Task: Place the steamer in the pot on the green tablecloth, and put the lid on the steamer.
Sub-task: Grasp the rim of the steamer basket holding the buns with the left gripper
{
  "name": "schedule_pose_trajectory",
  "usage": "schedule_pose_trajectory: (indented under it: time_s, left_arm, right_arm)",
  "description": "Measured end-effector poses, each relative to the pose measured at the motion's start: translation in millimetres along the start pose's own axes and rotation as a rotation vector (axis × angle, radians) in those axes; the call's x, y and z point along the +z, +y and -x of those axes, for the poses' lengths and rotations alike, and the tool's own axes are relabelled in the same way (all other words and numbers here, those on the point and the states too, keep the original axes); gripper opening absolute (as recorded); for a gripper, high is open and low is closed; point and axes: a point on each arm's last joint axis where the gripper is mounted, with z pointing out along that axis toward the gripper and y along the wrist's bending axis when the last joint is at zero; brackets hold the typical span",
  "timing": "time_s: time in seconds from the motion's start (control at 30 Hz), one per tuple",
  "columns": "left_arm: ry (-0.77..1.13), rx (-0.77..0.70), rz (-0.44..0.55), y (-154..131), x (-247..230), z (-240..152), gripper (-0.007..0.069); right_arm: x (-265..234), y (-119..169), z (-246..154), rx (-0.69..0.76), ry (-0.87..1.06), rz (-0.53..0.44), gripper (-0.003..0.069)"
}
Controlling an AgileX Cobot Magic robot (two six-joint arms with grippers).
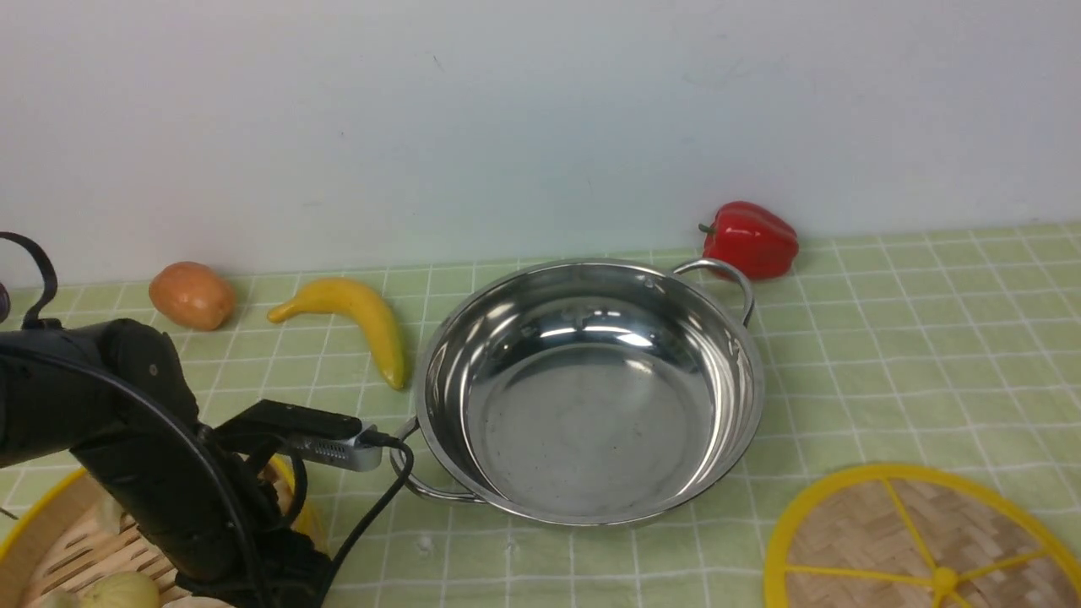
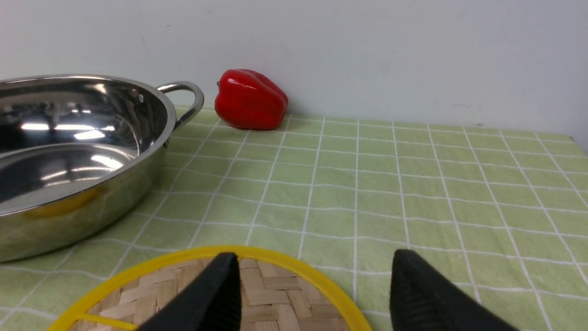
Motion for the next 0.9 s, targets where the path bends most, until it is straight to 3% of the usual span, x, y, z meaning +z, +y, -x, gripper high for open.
schedule_pose_trajectory:
  time_s: [0.1,0.13,0.63,0.9]
  left_arm:
    - [0.022,-0.024,-0.024,-2.1,0.7,-1.1,0.0061]
    - [0.027,-0.031,-0.026,-2.3,0.5,-1.3,0.0051]
    - [0.099,0.024,-0.066,-5.9,-38.9,15.8,0.0029]
    - [-0.121,0.080,-0.032,-9.3,-103.8,58.5,0.0029]
  right_arm:
    - [0.0,0.0,0.0,0.000,0.000,0.000,0.0437]
    - [0.0,0.0,0.0,0.000,0.000,0.000,0.0437]
    - [0.0,0.0,0.0,0.000,0.000,0.000,0.0437]
    - [0.0,0.0,0.0,0.000,0.000,0.000,0.0437]
